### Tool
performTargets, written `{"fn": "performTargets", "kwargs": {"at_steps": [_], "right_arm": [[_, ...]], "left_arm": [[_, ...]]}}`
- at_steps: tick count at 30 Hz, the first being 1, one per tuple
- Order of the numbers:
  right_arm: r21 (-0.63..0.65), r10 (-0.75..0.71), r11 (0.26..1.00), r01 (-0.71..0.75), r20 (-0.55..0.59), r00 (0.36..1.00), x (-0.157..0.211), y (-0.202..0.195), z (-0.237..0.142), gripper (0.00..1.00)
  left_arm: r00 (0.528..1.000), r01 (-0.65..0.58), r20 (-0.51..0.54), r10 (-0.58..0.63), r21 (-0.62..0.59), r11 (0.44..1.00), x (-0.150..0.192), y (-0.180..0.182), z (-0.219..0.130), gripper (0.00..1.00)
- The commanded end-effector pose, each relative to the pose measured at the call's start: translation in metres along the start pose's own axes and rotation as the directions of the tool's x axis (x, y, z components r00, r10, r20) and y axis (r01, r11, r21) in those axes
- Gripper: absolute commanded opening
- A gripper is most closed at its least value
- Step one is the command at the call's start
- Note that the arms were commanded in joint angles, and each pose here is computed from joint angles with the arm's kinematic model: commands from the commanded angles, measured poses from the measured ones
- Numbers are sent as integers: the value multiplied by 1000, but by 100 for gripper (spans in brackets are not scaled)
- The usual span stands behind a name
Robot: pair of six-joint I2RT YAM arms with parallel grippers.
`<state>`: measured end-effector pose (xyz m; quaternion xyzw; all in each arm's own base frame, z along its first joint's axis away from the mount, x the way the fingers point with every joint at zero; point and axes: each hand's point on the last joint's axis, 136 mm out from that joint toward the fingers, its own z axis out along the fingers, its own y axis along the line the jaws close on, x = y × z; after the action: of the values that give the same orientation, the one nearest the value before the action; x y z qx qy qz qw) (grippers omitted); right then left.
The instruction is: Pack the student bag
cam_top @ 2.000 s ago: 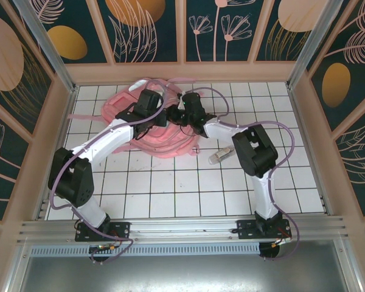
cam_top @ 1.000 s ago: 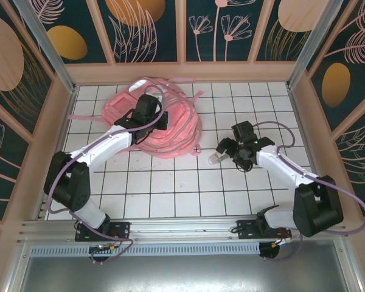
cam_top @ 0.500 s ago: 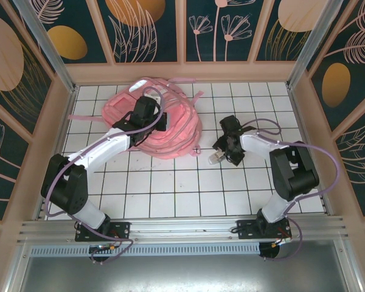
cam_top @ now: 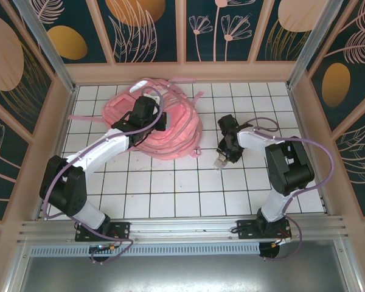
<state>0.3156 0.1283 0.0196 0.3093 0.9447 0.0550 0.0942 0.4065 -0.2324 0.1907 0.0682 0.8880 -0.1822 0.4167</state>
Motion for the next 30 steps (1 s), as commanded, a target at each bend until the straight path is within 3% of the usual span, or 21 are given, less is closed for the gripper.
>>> {"fn": "performTargets", "kwargs": {"at_steps": [1, 10, 16, 20, 30], "right_arm": [[-106, -11, 994, 20, 84, 996, -18, 27, -13, 42], [-316, -108, 933, 173, 211, 971, -27, 66, -101, 37], [-607, -163, 752, 256, 205, 965, 0, 140, -138, 37], [-695, -160, 659, 288, 244, 956, 4, 183, -152, 38], [-858, -131, 452, 244, 207, 969, 8, 269, -157, 38]], "left_arm": [[993, 3, 120, -11, 64, 998, -33, -19, -21, 0], [991, 21, 127, -32, 85, 996, -43, -20, -19, 0], [992, 59, 109, -71, 110, 992, -43, -19, -10, 0], [990, 88, 103, -100, 112, 990, -44, -17, -9, 0], [988, 104, 102, -114, 100, 989, -51, -17, -13, 0]]}}
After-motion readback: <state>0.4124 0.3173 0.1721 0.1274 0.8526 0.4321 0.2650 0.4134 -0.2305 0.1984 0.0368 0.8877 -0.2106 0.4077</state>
